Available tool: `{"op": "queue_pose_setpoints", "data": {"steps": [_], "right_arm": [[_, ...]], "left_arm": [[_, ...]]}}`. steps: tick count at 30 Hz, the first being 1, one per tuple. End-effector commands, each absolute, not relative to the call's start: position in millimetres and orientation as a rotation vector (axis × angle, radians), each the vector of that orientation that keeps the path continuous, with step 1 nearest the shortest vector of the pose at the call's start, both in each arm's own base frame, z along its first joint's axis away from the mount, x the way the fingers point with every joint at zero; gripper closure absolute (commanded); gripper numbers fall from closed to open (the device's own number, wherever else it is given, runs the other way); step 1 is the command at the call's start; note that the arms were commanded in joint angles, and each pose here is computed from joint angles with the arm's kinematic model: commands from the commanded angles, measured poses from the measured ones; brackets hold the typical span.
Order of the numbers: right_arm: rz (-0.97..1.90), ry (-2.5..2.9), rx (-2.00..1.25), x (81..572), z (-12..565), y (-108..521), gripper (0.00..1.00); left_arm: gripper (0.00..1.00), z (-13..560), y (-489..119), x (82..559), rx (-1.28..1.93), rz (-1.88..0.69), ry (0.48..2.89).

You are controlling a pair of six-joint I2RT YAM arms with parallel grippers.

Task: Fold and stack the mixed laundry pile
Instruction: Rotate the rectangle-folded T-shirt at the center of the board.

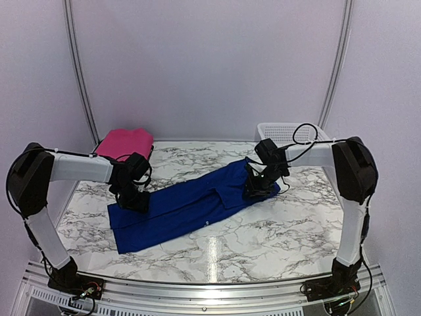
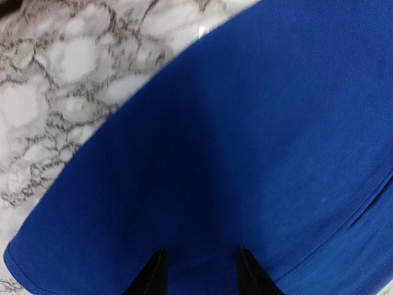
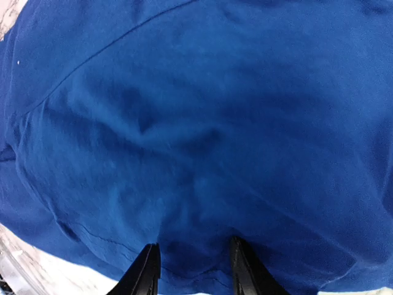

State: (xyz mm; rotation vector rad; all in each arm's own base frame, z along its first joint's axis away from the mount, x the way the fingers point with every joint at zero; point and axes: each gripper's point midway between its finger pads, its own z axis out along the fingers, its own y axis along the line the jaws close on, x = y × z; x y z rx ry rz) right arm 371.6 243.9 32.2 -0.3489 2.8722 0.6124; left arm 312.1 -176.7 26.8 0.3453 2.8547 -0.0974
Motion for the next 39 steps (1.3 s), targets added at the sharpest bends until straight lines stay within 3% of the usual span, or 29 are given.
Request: {"op": "queue_pose_setpoints", "data": {"steps": [1,8,11,14,21,29,39], "right_arm": [[0.543,2.871,-0.398,395,8,252,0.61],[0.352,2.787,-0.503,479,-10,263,0.61],[0.345,2.669,-0.531,525,31,277,0.6],[0.363,2.581,-0.531,538,76,282,0.59],[0.65,2.516,-0.559,478,127,314,0.57],[0.843,2.634,-0.616,398,85,367,0.58],[0.74,2.76,-0.594,404,19,359,0.59]], "left_arm": [[0.63,11,-158,270,0.291,-0.046,2.971],[0.7,-2,-182,192,0.279,-0.157,3.083],[0.68,11,-222,158,0.413,-0.276,3.072],[0.64,36,-242,148,0.442,-0.387,3.027],[0.59,84,-238,191,0.391,-0.377,2.822],[0.63,50,-247,216,0.563,-0.161,2.84],[0.73,3,-273,184,0.806,-0.164,2.94]]}}
